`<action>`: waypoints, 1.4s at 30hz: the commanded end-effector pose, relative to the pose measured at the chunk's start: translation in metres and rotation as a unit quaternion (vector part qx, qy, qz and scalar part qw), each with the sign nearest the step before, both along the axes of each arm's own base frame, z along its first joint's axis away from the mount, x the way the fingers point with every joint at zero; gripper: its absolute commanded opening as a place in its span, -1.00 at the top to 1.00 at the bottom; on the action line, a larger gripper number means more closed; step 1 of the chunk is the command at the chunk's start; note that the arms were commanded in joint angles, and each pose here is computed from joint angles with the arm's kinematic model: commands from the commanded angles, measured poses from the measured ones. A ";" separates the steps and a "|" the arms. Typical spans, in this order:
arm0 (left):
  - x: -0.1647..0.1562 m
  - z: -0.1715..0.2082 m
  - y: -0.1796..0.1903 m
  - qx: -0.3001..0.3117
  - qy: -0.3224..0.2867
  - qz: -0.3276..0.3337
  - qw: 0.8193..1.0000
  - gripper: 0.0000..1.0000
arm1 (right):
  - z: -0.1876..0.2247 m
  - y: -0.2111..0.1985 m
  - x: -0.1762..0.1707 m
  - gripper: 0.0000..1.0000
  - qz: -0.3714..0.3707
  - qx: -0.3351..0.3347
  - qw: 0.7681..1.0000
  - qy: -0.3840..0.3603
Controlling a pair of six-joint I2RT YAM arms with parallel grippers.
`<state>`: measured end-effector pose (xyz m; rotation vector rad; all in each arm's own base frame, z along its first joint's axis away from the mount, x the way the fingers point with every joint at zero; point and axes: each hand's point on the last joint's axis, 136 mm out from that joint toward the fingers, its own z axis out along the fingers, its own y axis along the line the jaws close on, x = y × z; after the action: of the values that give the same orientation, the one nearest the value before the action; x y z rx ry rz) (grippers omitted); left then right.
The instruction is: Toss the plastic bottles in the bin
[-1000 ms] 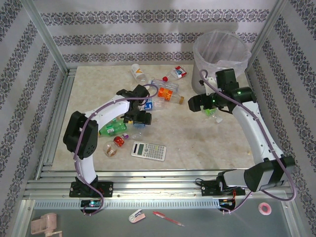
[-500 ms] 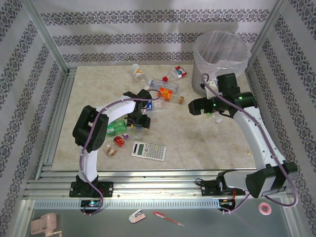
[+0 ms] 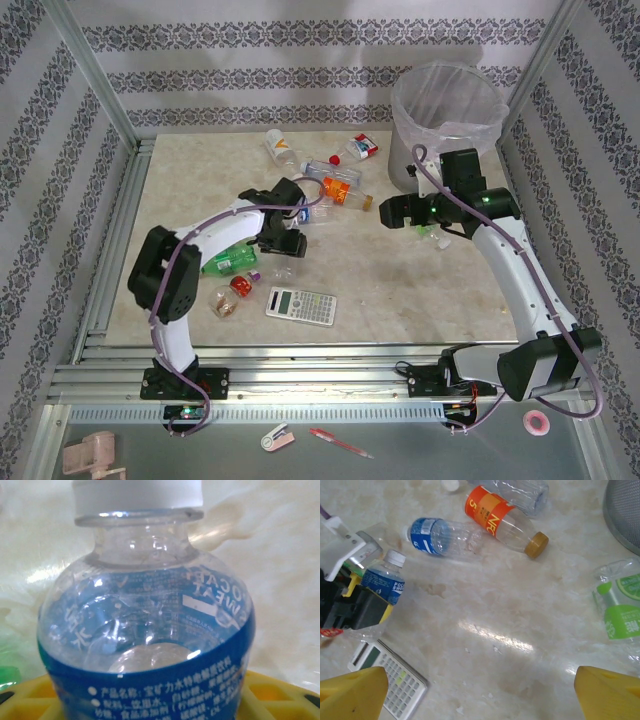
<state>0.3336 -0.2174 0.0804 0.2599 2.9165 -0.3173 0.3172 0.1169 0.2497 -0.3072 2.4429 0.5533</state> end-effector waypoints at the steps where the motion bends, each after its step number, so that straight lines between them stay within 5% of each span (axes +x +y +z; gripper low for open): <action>1: 0.012 0.050 -0.022 -0.059 -0.089 -0.036 0.994 0.02 | 0.017 0.004 0.004 -0.91 -0.011 0.055 0.998 -0.023; 15: -0.016 0.151 -0.081 -0.246 -0.237 -0.155 0.927 0.03 | 0.066 0.049 0.000 -0.89 0.056 0.265 0.962 -0.037; 42: -0.063 0.185 -0.138 -0.311 -0.258 -0.276 0.872 0.13 | 0.039 0.100 -0.008 -0.42 0.093 0.300 0.949 0.034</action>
<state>0.2749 -0.3435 0.2343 0.8476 2.1576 -1.0199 0.3121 0.2103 0.2940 -0.2486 2.1798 1.3222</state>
